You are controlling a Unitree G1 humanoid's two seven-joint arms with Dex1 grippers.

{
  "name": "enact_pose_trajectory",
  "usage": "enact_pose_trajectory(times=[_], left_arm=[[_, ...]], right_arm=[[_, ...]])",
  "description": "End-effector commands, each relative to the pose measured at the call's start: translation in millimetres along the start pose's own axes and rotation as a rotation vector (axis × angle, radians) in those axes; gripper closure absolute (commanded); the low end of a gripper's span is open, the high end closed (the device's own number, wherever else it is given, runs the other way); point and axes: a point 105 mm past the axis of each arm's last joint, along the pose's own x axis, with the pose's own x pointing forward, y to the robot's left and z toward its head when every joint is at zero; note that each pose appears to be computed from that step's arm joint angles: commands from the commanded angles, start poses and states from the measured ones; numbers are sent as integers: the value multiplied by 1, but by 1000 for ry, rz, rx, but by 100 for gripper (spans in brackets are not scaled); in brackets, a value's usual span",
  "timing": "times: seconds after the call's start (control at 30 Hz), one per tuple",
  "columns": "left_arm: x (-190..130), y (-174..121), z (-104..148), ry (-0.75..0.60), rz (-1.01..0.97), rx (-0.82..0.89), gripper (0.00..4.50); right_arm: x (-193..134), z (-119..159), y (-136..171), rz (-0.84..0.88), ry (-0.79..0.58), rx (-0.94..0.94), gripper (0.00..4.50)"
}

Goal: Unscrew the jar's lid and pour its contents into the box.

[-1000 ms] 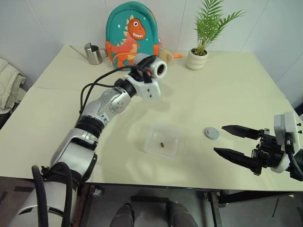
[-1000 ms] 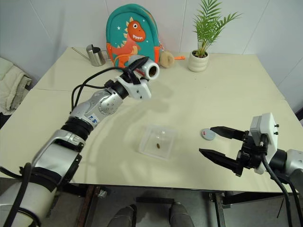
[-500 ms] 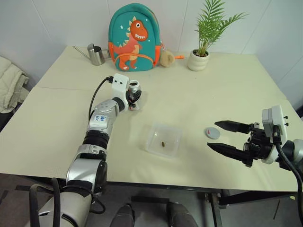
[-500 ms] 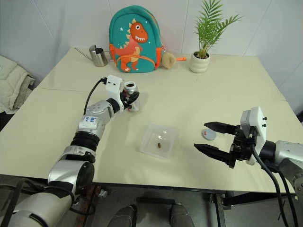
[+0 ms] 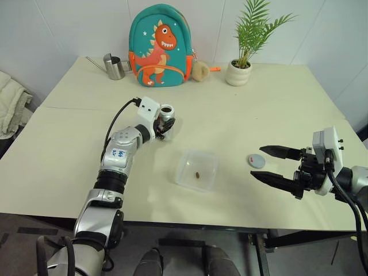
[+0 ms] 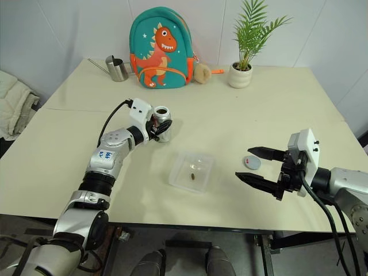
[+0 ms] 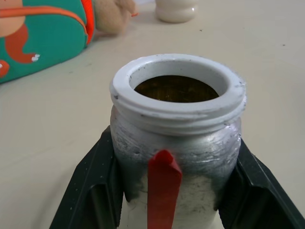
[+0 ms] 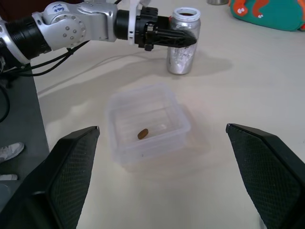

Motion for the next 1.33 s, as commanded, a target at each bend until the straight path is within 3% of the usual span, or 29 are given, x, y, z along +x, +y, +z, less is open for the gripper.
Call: enact_pose_trajectory(times=[0.03,0.17,0.5,0.7,0.9,1.07,1.33], left_arm=[[-5,3,18,-57,4,10,124],[-6,1,16,-42,-9,-6,1],[-27,8,12,8,0,42,1],[-46,10,0,74,-71,121,1],[-68,8,-7,118,-214,91,1],[-97,26,6,-7,-294,108,1],[-152,59,4,-61,-443,137,1]], right_arm=[[1,6,-1,5,-20,-31,0],[2,6,-2,5,-16,-35,0],[-1,8,-4,-4,-8,-44,0],[-2,10,-8,-3,1,-45,0],[-6,11,-11,-2,24,-52,0],[-15,10,-14,-23,43,-57,0],[-33,22,-13,-34,79,-102,0]])
